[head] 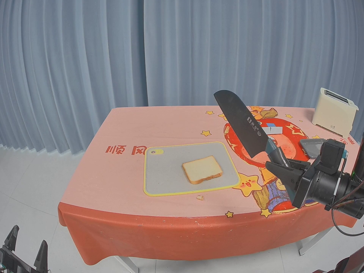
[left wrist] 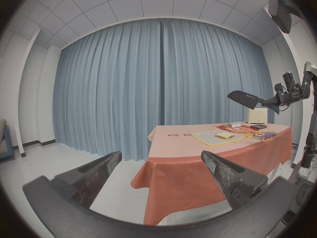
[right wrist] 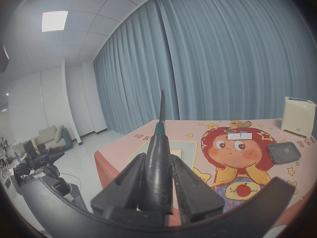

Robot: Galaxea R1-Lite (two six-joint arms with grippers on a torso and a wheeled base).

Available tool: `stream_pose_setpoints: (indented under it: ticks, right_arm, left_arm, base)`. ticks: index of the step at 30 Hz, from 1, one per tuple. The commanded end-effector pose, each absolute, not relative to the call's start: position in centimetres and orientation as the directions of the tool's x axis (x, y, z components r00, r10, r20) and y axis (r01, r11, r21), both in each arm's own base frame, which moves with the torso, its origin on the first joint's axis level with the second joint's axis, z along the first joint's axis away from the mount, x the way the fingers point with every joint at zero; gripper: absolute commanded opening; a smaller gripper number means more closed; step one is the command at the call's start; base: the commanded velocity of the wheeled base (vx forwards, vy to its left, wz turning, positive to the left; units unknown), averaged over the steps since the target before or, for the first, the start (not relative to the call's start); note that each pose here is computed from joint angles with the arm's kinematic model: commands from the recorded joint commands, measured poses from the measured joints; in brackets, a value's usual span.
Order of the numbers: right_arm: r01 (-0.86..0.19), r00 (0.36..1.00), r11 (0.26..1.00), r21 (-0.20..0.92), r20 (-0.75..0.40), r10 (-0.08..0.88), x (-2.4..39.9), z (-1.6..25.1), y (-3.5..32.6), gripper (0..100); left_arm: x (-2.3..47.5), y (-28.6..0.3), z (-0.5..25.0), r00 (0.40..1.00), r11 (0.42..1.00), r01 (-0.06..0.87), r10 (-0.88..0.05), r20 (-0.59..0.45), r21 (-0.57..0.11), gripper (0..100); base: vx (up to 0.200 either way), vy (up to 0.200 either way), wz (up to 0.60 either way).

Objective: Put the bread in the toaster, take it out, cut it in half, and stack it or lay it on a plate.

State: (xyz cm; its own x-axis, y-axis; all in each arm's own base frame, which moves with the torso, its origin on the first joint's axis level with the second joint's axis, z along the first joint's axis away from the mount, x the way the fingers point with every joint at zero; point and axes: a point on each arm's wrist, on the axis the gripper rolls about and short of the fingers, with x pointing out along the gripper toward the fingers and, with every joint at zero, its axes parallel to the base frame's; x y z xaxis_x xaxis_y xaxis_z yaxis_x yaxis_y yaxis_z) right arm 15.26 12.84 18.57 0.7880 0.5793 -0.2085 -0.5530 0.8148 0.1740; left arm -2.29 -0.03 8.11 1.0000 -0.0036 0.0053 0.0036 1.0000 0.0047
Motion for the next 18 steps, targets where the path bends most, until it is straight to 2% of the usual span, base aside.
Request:
stream_pose_setpoints:
  ticks: [1,18]
  right_arm:
    - [-0.552,0.788,0.817,0.168,-0.216,0.577,15.33,18.40,12.88,0]
    - [-0.544,0.795,0.824,0.160,-0.216,0.567,15.53,18.37,12.73,0]
  left_arm:
    - [-2.28,-0.03,7.60,1.000,1.000,0.003,-0.003,0.005,0.005,100]
    - [-2.28,-0.04,7.58,1.000,1.000,0.005,-0.005,0.003,0.005,100]
  base:
    - [0.000,0.000,0.00]
    - [0.000,0.000,0.00]
